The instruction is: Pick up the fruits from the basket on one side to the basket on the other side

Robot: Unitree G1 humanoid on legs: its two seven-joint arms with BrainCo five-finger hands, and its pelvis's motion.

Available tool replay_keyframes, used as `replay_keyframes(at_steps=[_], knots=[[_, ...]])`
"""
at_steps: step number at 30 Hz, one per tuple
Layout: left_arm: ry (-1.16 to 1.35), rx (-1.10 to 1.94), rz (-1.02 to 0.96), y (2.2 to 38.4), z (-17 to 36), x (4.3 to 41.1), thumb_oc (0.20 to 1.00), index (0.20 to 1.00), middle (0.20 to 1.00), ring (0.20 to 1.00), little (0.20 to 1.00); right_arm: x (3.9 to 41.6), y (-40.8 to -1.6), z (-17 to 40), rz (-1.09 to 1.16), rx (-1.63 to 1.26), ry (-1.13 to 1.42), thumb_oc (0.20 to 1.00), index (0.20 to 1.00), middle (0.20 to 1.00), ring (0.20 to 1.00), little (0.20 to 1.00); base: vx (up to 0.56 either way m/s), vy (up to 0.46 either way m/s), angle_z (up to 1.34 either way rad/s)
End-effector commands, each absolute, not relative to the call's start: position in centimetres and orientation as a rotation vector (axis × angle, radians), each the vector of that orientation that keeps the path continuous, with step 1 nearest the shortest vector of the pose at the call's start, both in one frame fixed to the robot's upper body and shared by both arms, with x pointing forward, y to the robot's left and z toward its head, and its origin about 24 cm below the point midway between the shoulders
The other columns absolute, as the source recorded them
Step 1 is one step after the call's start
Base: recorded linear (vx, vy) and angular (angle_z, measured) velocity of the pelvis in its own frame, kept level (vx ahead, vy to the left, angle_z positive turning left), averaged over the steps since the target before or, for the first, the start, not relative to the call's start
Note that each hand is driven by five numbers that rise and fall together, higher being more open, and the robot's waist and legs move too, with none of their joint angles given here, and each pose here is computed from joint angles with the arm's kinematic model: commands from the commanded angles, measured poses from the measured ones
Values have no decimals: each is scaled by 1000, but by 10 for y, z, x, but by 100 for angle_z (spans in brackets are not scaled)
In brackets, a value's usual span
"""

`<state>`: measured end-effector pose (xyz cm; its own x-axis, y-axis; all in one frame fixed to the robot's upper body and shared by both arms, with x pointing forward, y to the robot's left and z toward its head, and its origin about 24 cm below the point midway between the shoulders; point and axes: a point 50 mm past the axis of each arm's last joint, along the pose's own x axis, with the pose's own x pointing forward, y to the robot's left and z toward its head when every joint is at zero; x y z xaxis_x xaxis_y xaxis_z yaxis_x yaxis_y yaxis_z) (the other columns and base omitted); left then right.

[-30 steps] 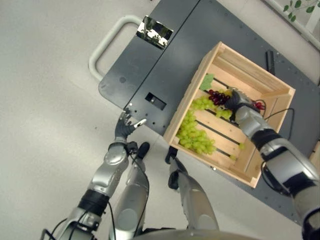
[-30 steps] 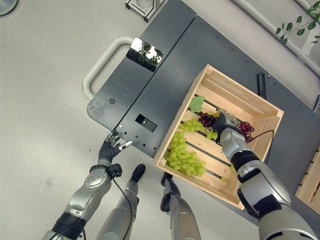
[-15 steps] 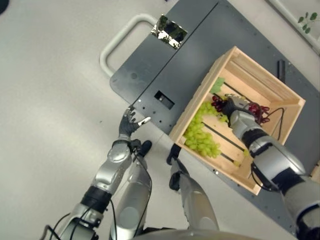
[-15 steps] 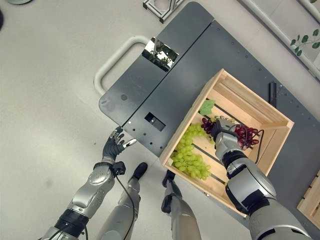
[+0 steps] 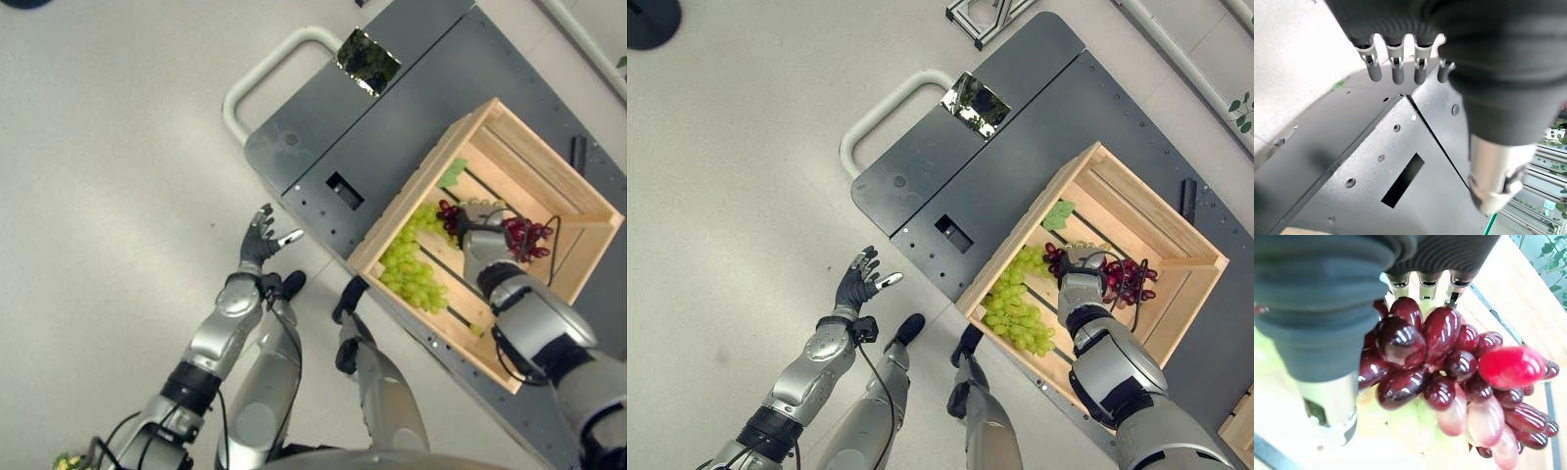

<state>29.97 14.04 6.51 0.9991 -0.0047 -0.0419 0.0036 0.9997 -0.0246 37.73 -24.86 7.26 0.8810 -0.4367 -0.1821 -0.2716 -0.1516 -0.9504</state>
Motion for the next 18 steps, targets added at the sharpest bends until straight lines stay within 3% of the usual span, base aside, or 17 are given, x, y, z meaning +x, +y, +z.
replay_keyframes(at_steps=[1,2,6,9,14,15,18], knots=[[-97,-73,-60,122,92,294,1000,1000,1000,1000,1000,344,-224,1,102,-1670,697,504,504,504,504,504,0,0,0],[-98,-74,-56,123,92,295,1000,1000,1000,1000,1000,344,-219,1,96,-1638,680,200,200,200,200,200,0,0,0],[-97,-84,-40,123,93,296,1000,1000,1000,1000,1000,343,-200,-7,55,-1453,625,200,200,200,200,200,0,0,0],[-85,-106,-16,123,91,296,1000,1000,1000,1000,1000,332,-185,-23,-95,-959,611,200,200,200,200,200,-19,52,-1],[-84,-120,16,130,90,296,1000,1000,1000,1000,1000,331,-174,-22,-208,-614,565,200,200,200,200,200,-31,66,-6],[-74,-128,39,135,87,294,1000,1000,1000,1000,1000,328,-170,-24,-266,-421,553,200,200,200,200,200,-31,50,-15],[-73,-136,57,141,86,293,1000,1000,1000,1000,1000,326,-167,-23,-288,-305,523,200,200,200,200,200,-36,54,-12]])
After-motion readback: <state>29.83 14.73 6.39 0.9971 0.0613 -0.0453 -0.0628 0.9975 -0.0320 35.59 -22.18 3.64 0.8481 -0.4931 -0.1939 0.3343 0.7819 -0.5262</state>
